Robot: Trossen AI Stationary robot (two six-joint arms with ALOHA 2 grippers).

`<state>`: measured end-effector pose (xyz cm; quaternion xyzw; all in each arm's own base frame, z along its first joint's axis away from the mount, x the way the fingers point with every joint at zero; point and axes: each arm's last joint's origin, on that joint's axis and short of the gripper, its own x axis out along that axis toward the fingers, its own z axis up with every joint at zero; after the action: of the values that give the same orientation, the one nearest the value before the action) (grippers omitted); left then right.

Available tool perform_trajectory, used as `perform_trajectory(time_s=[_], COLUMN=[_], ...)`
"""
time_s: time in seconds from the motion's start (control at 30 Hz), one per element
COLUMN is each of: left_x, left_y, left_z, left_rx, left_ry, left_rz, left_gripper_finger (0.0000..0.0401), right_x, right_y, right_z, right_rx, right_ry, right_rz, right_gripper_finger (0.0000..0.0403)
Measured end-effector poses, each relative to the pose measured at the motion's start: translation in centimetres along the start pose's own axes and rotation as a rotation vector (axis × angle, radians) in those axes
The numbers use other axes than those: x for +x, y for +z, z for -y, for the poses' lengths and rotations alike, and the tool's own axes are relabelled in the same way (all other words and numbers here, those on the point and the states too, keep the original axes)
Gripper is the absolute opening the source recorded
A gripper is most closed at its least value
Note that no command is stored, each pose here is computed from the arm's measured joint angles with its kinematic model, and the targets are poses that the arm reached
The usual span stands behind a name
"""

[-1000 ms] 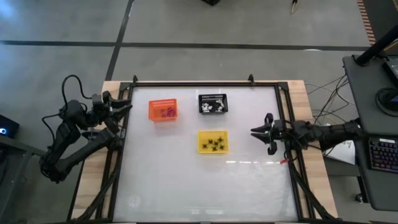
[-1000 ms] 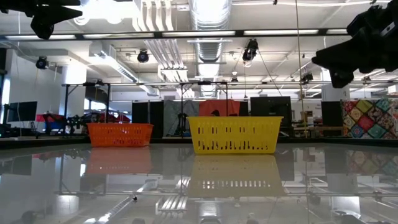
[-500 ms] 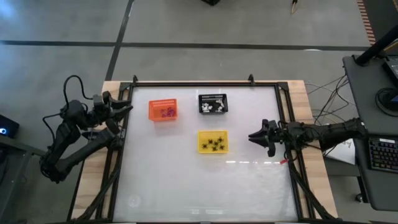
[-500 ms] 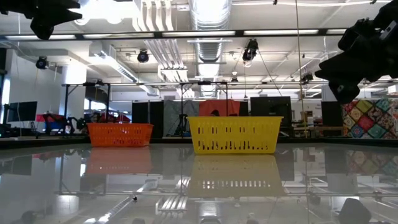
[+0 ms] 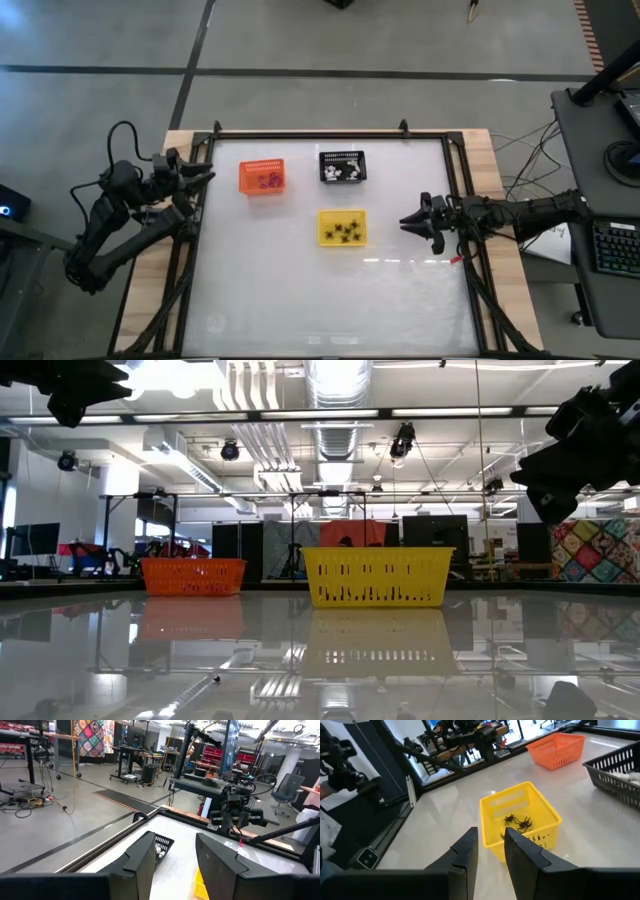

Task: Sort Halloween decoration
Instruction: Return to Home Position

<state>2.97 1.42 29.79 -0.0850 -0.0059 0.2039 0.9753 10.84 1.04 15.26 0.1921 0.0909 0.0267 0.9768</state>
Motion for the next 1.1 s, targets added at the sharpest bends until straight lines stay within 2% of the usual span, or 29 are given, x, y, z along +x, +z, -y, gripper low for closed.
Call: perform_trajectory(time_s=[0.2, 0.37, 0.5, 0.7, 0.87, 1.0, 1.1], left_x=[0.0, 0.4, 1.6, 3.9, 4.9, 5.6, 5.8], left_y=[0.1, 0.0, -1.6, -4.5, -6.7, -8.3, -9.1], left_z=[0.0, -0.1, -0.7, -2.0, -2.6, -3.2, -3.6], left_rx=[0.04, 0.055, 0.027, -0.076, -0.154, -0.101, -0.115], left_ry=[-0.001, -0.014, -0.035, -0.075, -0.07, -0.026, 0.034], left_rz=[0.005, 0.094, 0.197, 0.301, 0.251, 0.212, 0.2], left_gripper_finger=[0.0125, 0.0125, 0.0125, 0.0125, 0.0125, 0.0125, 0.0125], right_x=[0.0, 0.0, 0.0, 0.0, 0.0, 0.0, 0.0], right_y=[0.0, 0.0, 0.0, 0.0, 0.0, 0.0, 0.0], right_z=[0.0, 0.0, 0.0, 0.0, 0.0, 0.0, 0.0], right_rx=[-0.002, -0.004, -0.004, -0.004, -0.004, -0.004, -0.004], right_ry=[0.0, 0.001, 0.001, 0.002, 0.001, 0.001, 0.001], right_rz=[0.001, 0.002, 0.003, 0.004, 0.003, 0.003, 0.003], right_gripper_finger=[0.0077, 0.008, 0.0085, 0.0083, 0.0077, 0.008, 0.0083])
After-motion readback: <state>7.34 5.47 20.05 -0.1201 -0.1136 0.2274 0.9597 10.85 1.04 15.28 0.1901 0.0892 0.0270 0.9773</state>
